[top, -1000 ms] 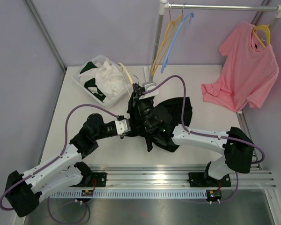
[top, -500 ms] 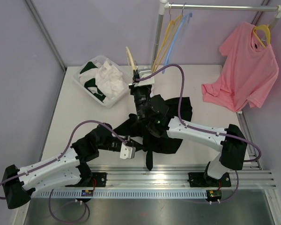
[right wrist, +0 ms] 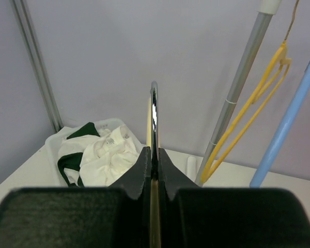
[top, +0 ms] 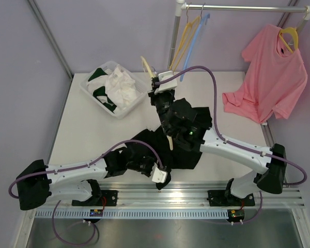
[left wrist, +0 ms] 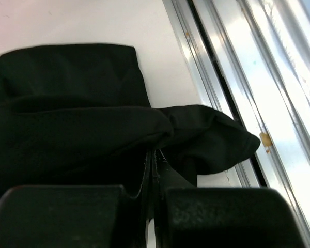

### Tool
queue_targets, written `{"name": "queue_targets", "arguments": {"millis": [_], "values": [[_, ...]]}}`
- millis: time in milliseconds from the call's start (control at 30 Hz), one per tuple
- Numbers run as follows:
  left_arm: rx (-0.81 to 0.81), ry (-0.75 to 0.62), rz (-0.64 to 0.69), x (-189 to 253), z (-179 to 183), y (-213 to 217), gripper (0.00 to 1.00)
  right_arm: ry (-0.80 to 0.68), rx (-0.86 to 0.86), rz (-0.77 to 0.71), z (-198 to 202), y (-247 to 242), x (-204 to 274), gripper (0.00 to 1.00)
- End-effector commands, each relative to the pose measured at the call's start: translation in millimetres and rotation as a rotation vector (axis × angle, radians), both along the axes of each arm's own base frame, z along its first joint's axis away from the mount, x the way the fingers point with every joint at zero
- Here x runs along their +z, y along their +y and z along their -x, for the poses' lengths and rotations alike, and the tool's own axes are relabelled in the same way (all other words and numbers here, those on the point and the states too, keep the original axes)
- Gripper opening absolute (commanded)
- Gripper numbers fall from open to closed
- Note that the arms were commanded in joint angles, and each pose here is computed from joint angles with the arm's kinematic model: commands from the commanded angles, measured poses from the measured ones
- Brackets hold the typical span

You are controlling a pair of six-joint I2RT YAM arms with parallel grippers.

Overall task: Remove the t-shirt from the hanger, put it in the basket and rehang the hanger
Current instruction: Place the tshirt into the basket

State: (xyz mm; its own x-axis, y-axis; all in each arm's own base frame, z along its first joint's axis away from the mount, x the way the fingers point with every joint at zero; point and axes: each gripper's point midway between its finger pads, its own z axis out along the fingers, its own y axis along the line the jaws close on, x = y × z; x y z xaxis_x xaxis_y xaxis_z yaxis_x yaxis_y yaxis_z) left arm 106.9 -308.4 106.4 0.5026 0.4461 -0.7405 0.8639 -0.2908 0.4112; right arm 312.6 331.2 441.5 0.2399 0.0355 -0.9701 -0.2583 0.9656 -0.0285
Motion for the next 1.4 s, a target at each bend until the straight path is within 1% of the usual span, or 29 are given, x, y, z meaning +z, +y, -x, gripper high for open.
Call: {"name": "queue_targets", "arguments": {"millis": [0,133,267,333,367,400,433,467,500,567,600,667,700,733,867,967,1033,1067,1133,1167,1200,1233,1267,1300,1333,1367], "values": [[0.022,-0.097,0.04,22,-17,-13,0.0,-0.034,0.08,-0.099,24,-22,39,0.0],[0.043,-0.121,0.073,30,-20,-12,0.01,-0.003,0.089,-0.077,30,-31,35,0.0],[0.1,-0.157,0.088,35,-31,-10,0.13,0.012,0.12,-0.079,39,-42,33,0.0],[0.151,-0.167,0.11,39,-40,-12,0.25,0.005,0.141,-0.098,48,-52,40,0.0],[0.161,-0.171,0.122,42,-42,-14,0.35,0.002,0.143,-0.108,51,-61,41,0.0],[0.178,-0.158,0.118,38,-43,-15,0.4,0.003,0.145,-0.105,53,-64,41,0.0],[0.191,-0.153,0.118,38,-46,-17,0.48,0.003,0.144,-0.11,56,-69,42,0.0],[0.213,-0.149,0.115,36,-50,-18,0.62,0.002,0.138,-0.116,59,-78,42,0.0],[0.224,-0.141,0.111,40,-53,-22,0.63,0.004,0.134,-0.114,60,-82,40,0.0],[0.241,-0.099,0.033,21,-56,-25,0.68,0.008,0.123,-0.114,63,-92,37,0.0],[0.247,-0.079,0.008,16,-57,-26,0.74,0.001,0.124,-0.128,67,-100,41,0.0],[0.235,-0.055,-0.023,8,-56,-33,0.83,0.0,0.131,-0.134,73,-109,42,0.0],[0.229,-0.051,-0.026,7,-56,-34,0.98,0.01,0.136,-0.128,74,-111,39,0.0],[0.224,-0.045,-0.037,2,-55,-33,0.99,0.015,0.139,-0.128,76,-113,38,0.0],[0.213,-0.021,-0.057,-6,-53,-37,0.99,0.022,0.151,-0.129,82,-121,36,0.0],[0.2,0.01,-0.132,-18,-50,-36,0.99,0.026,0.151,-0.127,83,-124,35,0.0],[0.214,0.038,-0.231,-38,-51,-31,0.99,0.028,0.15,-0.127,83,-125,34,0.0],[0.224,0.042,-0.257,-43,-54,-32,0.99,0.028,0.152,-0.127,84,-125,34,0.0],[0.269,0.043,-0.294,-49,-66,-35,0.94,0.029,0.155,-0.127,84,-126,34,0.0],[0.275,0.051,-0.304,-50,-67,-34,0.83,0.029,0.155,-0.124,84,-125,33,0.0],[0.281,0.056,-0.303,-50,-69,-35,0.76,0.027,0.153,-0.128,84,-127,34,0.0],[0.288,0.059,-0.306,-51,-71,-35,0.65,0.028,0.15,-0.126,84,-127,33,0.0],[0.293,0.057,-0.296,-50,-73,-37,0.43,0.028,0.149,-0.127,84,-128,33,0.0],[0.304,0.057,-0.288,-48,-75,-38,0.31,0.022,0.149,-0.135,85,-129,35,0.0],[0.325,0.05,-0.273,-44,-79,-38,0.24,0.022,0.148,-0.132,85,-129,33,0.0],[0.343,0.049,-0.245,-39,-84,-41,0.12,0.017,0.152,-0.14,86,-131,35,0.0]]}}
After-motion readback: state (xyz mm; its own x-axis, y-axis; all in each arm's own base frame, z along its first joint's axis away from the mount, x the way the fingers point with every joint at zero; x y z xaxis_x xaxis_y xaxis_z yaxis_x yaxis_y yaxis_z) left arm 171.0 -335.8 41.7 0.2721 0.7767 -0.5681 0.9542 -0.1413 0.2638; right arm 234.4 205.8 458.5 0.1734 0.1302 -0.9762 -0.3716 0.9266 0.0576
